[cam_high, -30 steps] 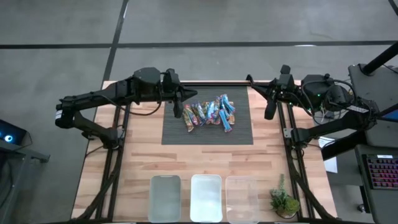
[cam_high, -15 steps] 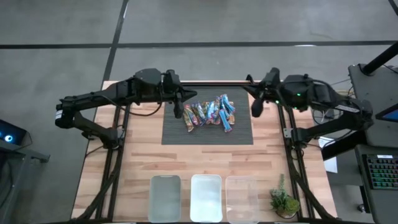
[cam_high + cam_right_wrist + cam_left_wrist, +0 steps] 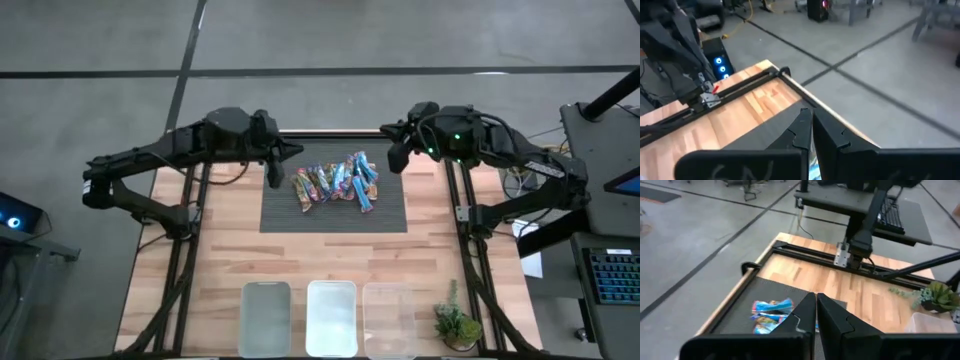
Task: Pick and place Granola Bars by type
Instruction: Put the red granola bar into the gray bin
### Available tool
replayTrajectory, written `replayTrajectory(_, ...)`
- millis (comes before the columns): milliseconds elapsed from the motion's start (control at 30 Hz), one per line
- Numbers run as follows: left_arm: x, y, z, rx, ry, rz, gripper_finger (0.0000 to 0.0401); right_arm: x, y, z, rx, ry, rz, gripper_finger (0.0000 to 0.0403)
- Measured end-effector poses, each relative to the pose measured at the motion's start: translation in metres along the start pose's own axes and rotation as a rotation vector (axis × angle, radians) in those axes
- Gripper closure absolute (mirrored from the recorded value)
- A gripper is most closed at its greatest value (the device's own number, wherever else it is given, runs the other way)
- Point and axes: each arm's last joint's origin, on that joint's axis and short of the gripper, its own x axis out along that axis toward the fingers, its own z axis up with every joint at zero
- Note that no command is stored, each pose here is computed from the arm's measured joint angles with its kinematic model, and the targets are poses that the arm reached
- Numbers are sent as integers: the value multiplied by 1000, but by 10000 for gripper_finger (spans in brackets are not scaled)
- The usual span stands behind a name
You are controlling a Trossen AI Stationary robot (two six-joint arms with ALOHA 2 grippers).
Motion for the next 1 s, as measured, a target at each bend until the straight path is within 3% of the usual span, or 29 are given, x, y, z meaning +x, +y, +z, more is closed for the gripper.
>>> replayTrajectory(267, -25, 20, 0, 17, 14, 82, 401, 25, -9, -7, 93, 107, -72, 394)
replayTrajectory(533, -29, 24, -9, 67, 106, 101, 401, 57, -17, -18, 180, 240, -89, 380)
replayTrajectory(1000, -27, 25, -13, 81, 151, 106, 401, 109, -47, -43, 247, 497, -212, 218)
